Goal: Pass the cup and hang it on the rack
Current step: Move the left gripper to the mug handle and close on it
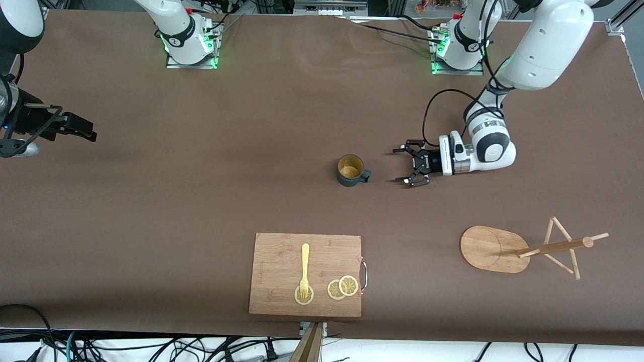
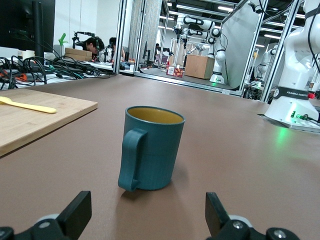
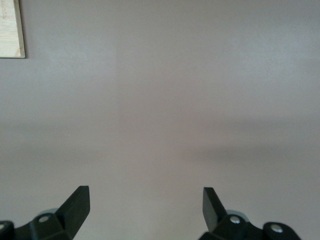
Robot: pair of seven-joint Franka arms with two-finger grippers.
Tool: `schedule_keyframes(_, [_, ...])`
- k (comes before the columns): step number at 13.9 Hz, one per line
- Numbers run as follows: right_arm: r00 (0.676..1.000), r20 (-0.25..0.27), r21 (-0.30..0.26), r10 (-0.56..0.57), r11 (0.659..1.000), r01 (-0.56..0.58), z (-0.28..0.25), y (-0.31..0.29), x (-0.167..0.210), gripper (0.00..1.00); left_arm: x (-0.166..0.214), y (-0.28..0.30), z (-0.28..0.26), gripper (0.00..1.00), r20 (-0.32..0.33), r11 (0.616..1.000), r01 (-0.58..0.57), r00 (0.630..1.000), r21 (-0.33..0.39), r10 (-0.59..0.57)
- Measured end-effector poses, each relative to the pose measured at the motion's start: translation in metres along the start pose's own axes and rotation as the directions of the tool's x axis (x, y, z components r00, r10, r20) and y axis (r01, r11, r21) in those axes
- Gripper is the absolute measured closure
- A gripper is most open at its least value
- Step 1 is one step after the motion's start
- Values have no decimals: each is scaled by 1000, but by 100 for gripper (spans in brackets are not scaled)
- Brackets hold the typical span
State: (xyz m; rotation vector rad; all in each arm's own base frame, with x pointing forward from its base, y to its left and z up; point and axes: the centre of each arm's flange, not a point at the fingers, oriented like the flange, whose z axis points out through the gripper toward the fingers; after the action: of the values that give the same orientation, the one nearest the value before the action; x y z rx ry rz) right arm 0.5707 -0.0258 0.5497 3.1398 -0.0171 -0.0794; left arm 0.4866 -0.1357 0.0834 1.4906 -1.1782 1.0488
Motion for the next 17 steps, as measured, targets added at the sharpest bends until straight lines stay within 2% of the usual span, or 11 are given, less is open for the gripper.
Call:
schedule_keyframes(5, [998,-62,5,0,1000,1,14,1,-35,0,-2,-16,29,0,-7,998,-63,998,-6,63])
schedule_keyframes(9, [998,-57,5,-5,1000,6,14,1,-38,0,-14,-19,49,0,-16,998,-61,998,1,61])
schedule_keyframes(17, [999,-49,5,-10,1000,10,15,-1,-39,0,-8,-22,74,0,-33,997,-81,996,-16,80])
